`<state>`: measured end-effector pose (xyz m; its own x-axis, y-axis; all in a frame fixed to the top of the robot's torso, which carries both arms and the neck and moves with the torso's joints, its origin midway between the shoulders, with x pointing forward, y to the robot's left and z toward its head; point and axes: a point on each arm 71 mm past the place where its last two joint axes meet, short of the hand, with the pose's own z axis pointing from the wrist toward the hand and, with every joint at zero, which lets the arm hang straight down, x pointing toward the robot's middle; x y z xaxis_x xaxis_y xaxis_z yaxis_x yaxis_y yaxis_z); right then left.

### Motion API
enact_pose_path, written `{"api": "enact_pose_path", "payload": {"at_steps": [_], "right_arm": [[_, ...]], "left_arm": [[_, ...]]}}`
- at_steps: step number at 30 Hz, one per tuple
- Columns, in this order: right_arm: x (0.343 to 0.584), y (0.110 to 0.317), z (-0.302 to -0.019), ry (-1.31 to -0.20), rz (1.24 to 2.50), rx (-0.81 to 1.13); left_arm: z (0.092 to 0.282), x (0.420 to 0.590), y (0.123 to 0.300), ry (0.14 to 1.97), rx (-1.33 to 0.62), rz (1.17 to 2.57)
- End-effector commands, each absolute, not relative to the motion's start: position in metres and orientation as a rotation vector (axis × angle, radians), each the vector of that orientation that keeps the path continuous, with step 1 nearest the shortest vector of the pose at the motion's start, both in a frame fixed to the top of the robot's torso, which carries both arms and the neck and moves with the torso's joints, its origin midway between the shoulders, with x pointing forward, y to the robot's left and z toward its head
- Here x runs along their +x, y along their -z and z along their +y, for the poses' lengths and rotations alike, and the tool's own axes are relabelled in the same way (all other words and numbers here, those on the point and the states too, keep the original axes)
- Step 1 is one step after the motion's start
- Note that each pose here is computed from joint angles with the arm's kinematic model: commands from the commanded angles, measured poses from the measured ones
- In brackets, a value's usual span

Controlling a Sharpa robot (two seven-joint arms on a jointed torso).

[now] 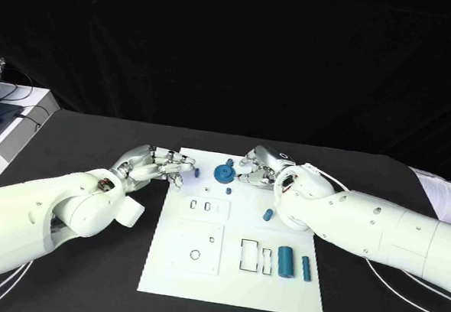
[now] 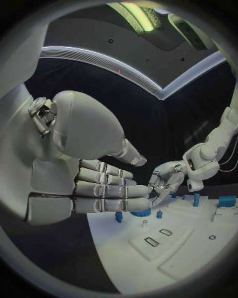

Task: Assemble the parts on the task board

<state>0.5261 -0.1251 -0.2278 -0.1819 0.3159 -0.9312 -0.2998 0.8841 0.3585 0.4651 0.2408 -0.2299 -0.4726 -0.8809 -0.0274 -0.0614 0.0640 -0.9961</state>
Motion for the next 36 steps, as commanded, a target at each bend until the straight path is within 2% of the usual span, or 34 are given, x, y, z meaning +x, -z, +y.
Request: {"api": "enact_pose_path", "payload": {"at_steps": [1,10,15,18,25,30,36], "right_arm": [[0.524,0.223,-0.133,-0.585,1.614,0.081],[0.519,0.205,-0.186,-0.710,1.609,0.219],[0.517,0.194,-0.227,-0.815,1.588,0.255],[0.517,0.191,-0.252,-0.838,1.576,0.268],[0.521,0.192,-0.301,-0.791,1.565,0.276],[0.522,0.203,-0.324,-0.728,1.579,0.257],[0.525,0.219,-0.326,-0.687,1.605,0.221]], "left_arm": [[0.240,0.465,0.229,1.498,-0.946,1.639],[0.243,0.466,0.229,1.509,-0.959,1.624],[0.243,0.466,0.229,1.538,-0.975,1.607],[0.243,0.466,0.229,1.551,-0.973,1.602],[0.241,0.464,0.234,1.560,-0.971,1.617],[0.241,0.462,0.237,1.557,-0.975,1.625],[0.241,0.462,0.239,1.558,-0.980,1.628]]}}
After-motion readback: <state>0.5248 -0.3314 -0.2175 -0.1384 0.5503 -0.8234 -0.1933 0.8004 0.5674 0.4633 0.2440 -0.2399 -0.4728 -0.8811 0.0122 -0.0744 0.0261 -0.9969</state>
